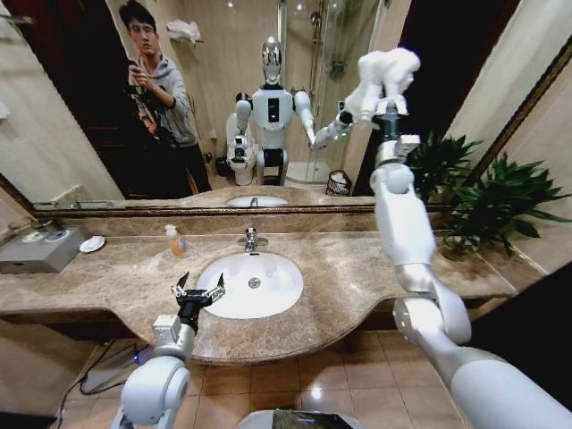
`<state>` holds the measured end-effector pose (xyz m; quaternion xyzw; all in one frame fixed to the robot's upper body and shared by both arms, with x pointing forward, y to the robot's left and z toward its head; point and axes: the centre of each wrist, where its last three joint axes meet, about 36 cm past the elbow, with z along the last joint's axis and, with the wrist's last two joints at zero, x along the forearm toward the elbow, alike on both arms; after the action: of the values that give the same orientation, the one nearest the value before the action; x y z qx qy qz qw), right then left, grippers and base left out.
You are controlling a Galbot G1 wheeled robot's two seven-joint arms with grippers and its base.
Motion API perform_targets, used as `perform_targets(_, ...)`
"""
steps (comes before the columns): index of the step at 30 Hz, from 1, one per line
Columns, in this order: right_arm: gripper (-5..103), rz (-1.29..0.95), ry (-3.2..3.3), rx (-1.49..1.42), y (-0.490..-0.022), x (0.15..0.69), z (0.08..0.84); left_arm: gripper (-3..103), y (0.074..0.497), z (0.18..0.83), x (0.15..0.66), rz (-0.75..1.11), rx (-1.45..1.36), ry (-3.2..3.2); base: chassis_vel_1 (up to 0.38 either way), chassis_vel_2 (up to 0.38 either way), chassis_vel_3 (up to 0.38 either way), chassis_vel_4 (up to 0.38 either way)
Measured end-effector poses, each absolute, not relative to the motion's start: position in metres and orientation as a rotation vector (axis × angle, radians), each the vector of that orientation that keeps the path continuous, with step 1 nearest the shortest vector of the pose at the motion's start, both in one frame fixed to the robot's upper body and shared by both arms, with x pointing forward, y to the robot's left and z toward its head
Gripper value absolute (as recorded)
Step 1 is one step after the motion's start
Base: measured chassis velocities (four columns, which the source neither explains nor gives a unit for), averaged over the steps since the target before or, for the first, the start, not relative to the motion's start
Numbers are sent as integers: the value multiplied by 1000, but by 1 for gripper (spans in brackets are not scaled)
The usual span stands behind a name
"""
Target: Pick up the towel from the sink counter and wipe the mirror surface.
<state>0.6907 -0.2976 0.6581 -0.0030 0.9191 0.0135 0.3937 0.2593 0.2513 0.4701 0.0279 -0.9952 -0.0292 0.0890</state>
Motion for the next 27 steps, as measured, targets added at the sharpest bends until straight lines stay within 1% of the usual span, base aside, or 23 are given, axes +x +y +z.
perform_targets(2, 13, 43, 2329, -50, -286, 670, 653, 100, 251, 470, 259, -87, 83, -2961, 0, 0, 0, 0)
perform_targets(3, 13, 43, 2329, -50, -286, 670, 653, 100, 251, 470, 259, -87, 83, -2961, 0, 0, 0, 0)
perform_targets(7, 13, 77, 2310, -104, -258, 627, 635, 100, 251, 470, 259, -87, 83, -2961, 0, 0, 0, 0)
perform_targets(8, 13, 77, 2310, -104, -258, 627, 635, 100, 251, 470, 259, -87, 83, -2961, 0, 0, 0, 0)
perform_targets(11, 13, 91, 2304, -116, -245, 588, 617, 100, 251, 470, 259, -86, 83, -2961, 0, 0, 0, 0)
perform_targets(12, 13, 91, 2304, -116, -245, 588, 617, 100, 251, 470, 259, -86, 83, -2961, 0, 0, 0, 0)
perform_targets(14, 13, 99, 2297, -132, -238, 560, 606, 100, 251, 470, 259, -87, 83, -2961, 0, 0, 0, 0)
perform_targets(16, 13, 100, 2297, -135, -237, 553, 604, 100, 251, 470, 259, -87, 83, -2961, 0, 0, 0, 0)
perform_targets(20, 13, 121, 2321, -178, -221, 494, 575, 100, 251, 470, 259, -87, 83, -2961, 0, 0, 0, 0)
perform_targets(23, 13, 132, 2339, -193, -211, 479, 563, 100, 251, 470, 259, -87, 83, -2961, 0, 0, 0, 0)
perform_targets(27, 13, 137, 2336, -203, -200, 474, 560, 100, 251, 470, 259, -87, 83, -2961, 0, 0, 0, 0)
